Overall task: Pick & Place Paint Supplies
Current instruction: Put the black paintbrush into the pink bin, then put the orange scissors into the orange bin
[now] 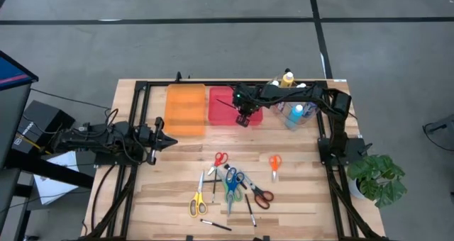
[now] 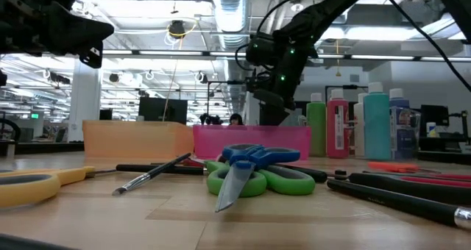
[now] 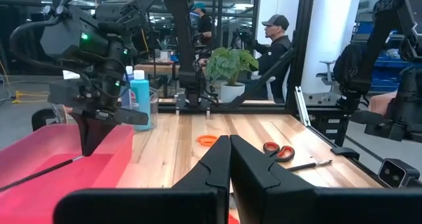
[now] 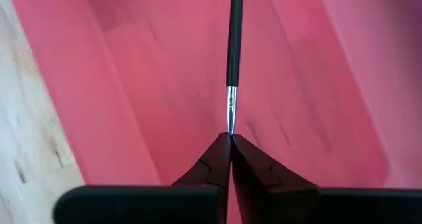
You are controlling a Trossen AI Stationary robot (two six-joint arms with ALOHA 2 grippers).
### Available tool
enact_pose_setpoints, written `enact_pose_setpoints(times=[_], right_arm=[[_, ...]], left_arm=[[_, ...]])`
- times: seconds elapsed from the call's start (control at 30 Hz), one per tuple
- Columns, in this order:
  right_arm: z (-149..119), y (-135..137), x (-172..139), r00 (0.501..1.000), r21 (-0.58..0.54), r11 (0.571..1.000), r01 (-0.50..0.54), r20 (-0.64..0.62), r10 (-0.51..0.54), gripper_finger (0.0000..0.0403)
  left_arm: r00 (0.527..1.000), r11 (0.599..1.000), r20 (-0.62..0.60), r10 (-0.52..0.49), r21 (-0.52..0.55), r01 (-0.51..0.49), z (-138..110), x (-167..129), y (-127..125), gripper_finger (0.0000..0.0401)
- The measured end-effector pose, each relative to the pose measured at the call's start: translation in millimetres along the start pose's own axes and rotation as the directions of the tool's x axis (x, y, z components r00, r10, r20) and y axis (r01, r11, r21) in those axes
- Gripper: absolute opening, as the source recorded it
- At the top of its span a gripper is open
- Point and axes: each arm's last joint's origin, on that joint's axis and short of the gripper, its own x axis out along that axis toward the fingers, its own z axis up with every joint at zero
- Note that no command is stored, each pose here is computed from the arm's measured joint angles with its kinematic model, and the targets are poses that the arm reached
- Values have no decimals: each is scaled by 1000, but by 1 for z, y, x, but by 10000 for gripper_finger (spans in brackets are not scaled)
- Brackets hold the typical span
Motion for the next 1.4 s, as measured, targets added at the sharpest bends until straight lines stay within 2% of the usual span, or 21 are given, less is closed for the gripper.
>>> enact_pose_setpoints(times=[0.3, 0.47, 0.67, 0.87, 1.23, 1.4], right_arm=[[0, 0, 0, 1000, -1, 1000, 3, -1, -3, 81], [2, 4, -6, 1000, -15, 1000, -2, 1, 2, 108], [11, 13, -45, 995, -39, 999, -12, 101, 16, 119], [7, 29, -95, 983, -41, 998, -41, 179, 47, 124], [-15, 79, -149, 971, -117, 986, -122, 194, 143, 143], [-30, 93, -161, 985, -106, 990, -97, 132, 111, 143]], left_arm=[[1000, 1000, -1, 0, 0, 0, 0, 0, 0, 2], [1000, 1000, -1, 0, 0, 0, 0, 0, 0, 2], [1000, 1000, -2, 0, 0, 0, 0, 0, 0, 2], [1000, 1000, -1, 0, 0, 0, 0, 0, 0, 2], [1000, 1000, -1, 0, 0, 0, 0, 0, 0, 2], [1000, 1000, -1, 0, 0, 0, 0, 0, 0, 2]])
